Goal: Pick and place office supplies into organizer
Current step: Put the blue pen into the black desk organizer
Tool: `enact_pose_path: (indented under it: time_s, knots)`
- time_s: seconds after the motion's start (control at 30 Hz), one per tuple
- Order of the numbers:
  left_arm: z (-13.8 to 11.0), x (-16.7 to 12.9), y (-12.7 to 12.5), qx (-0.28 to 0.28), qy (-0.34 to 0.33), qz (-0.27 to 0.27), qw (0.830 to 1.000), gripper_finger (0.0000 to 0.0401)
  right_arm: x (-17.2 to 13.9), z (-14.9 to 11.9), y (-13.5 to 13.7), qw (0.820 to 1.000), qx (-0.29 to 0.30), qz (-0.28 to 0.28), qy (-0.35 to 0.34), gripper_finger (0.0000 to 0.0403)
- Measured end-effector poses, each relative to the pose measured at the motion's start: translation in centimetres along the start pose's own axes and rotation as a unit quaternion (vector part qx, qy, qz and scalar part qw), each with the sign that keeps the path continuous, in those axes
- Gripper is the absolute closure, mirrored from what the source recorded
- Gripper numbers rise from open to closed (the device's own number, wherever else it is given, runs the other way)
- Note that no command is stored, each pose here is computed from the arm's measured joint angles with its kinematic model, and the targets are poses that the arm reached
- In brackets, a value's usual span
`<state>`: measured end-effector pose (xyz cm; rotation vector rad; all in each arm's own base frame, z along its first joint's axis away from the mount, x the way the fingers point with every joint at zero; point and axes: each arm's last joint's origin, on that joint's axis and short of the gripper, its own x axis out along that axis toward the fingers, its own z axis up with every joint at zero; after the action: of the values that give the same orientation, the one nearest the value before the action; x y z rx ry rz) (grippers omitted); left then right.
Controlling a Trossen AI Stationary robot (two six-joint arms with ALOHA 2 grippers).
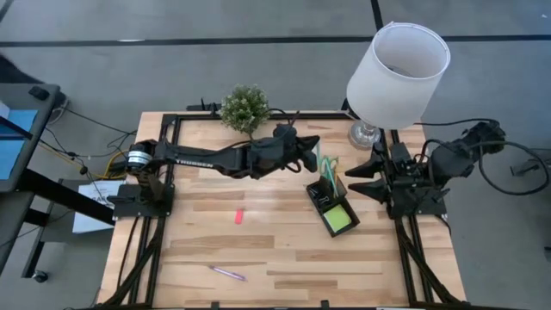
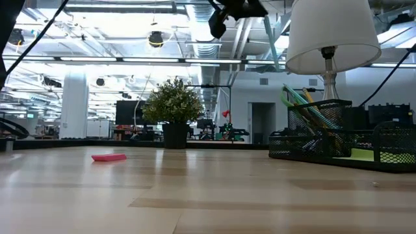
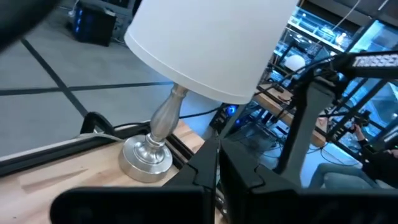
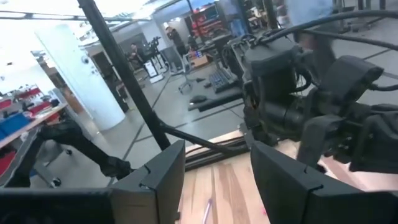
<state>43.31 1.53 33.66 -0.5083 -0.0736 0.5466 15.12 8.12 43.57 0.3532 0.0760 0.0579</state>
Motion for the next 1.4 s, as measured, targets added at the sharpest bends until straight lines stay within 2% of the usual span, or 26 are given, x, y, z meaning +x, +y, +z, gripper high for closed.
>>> enact_pose_path:
  time_s: [0.13,0.23,0.5,0.63,0.83,1.0,1.1,1.27,1.4]
  knots:
    - [-0.1,-0.1,-0.2,0.0,0.001,-0.004,1.0,0.0401,0.0,0.1,-0.3,1.0,0.001,-0.015,-0.007,0.0228]
    - [-1.2,0.6,-0.4,-0.009,-0.004,-0.026,1.0,0.0401,0.1,0.2,-0.4,1.0,0.001,-0.021,-0.009,0.0228]
    - [-4.5,3.9,-1.9,-0.029,0.01,-0.076,0.997,0.0401,0.2,0.4,-0.7,0.999,0.004,-0.029,-0.017,0.0228]
    - [-5.1,5.4,-2.9,-0.027,0.024,-0.103,0.994,0.0401,0.2,0.4,-0.7,0.999,0.004,-0.029,-0.016,0.0228]
    - [-6.5,6.7,-3.0,0.025,0.093,-0.078,0.992,0.0401,0.2,0.2,-0.8,0.999,-0.006,-0.033,-0.005,0.0228]
    - [-4.5,5.8,-3.8,0.112,0.122,-0.079,0.983,0.0401,-0.1,0.0,-0.9,0.999,-0.011,-0.034,0.005,0.0228]
    - [-3.1,4.7,-4.3,0.172,0.152,-0.069,0.971,0.0401,-0.4,-0.1,-0.9,0.999,-0.014,-0.03,0.01,0.0228]
    - [-1.2,2.9,-5.1,0.209,0.196,-0.086,0.954,0.0401,-0.6,-0.1,-0.9,0.999,-0.017,-0.03,0.015,0.0228]
    - [-0.3,1.2,-5.0,0.245,0.256,-0.13,0.926,0.0401,-0.6,-0.1,-0.9,0.999,-0.016,-0.03,0.013,0.0228]
